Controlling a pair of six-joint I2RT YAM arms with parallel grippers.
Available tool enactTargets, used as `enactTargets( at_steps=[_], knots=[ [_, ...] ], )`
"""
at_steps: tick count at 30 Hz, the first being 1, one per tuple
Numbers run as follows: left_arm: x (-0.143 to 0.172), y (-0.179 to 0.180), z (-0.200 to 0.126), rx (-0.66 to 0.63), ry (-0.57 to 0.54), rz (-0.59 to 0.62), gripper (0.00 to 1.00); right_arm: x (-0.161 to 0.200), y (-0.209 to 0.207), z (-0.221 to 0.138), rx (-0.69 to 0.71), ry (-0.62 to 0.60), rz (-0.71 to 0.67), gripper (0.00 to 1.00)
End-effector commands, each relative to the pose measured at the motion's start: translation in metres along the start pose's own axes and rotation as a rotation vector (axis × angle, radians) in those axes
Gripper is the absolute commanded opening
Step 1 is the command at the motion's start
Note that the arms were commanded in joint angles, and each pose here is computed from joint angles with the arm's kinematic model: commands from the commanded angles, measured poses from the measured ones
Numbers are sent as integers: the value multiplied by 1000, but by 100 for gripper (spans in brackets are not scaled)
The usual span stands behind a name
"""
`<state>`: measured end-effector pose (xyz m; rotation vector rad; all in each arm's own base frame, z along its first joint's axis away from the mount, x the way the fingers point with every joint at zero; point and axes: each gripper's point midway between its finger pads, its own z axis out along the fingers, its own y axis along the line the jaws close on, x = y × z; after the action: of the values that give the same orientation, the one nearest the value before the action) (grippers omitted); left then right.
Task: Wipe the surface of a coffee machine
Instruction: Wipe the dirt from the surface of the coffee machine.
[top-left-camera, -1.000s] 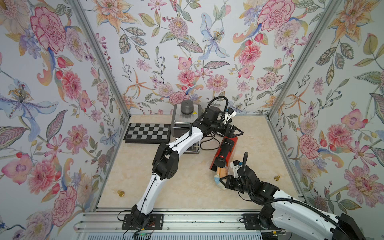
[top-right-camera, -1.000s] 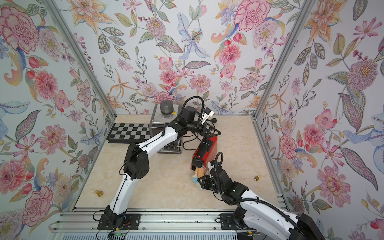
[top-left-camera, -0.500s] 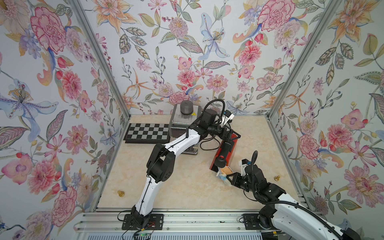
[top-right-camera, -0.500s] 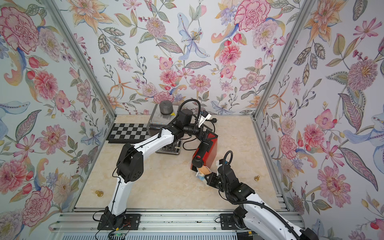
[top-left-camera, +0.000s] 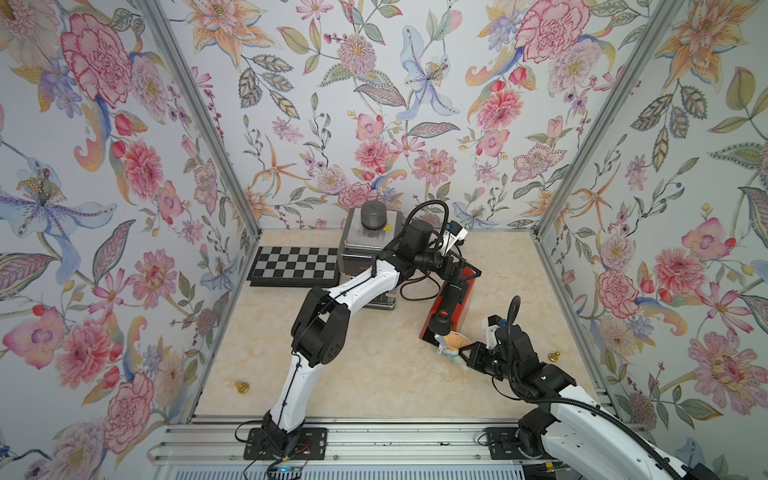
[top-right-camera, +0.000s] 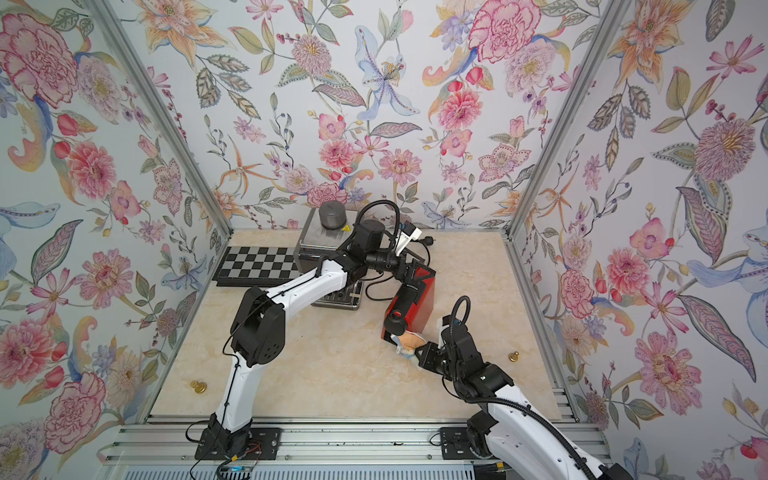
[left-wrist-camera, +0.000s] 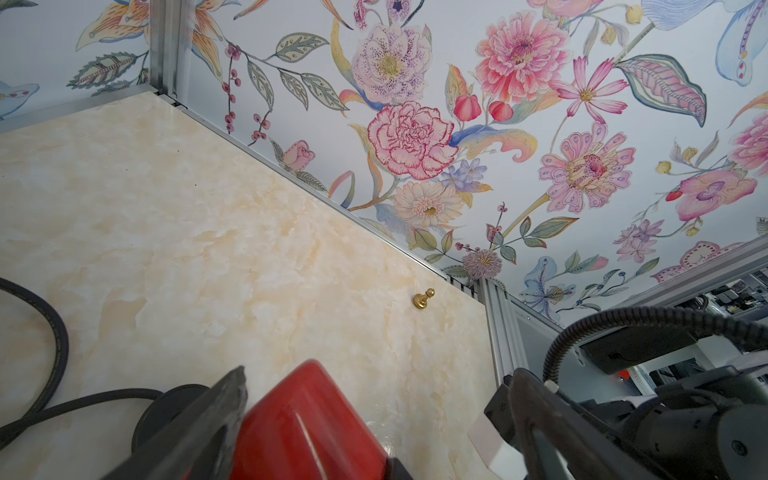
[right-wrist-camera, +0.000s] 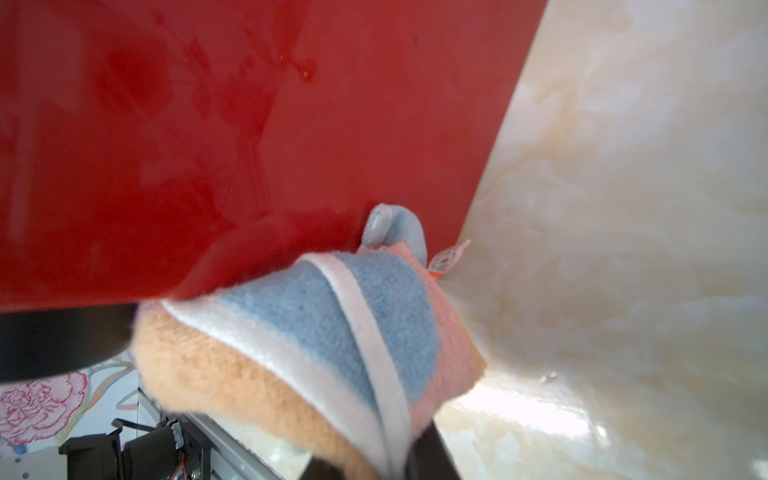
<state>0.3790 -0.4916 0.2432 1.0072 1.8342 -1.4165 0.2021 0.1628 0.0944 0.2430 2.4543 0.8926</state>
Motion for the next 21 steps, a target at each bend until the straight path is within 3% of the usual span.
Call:
enactTargets(
  at_steps=[1,7,10,14,21],
  knots=[
    [19,2,7,-2,66,-88,99,-11,42,-1,-110,-83,-20,0],
    [15,16,9,-77,68,-86,99,16,45,13,-144,-105,49,0],
    [18,25,7,-156,80,-72,99,9,49,10,-190,-209,79,0],
    [26,33,6,-234,109,-51,99,1,40,5,-143,-278,91,0],
    [38,22,14,-214,129,-41,99,-24,34,-4,-158,-459,122,0]
  ],
)
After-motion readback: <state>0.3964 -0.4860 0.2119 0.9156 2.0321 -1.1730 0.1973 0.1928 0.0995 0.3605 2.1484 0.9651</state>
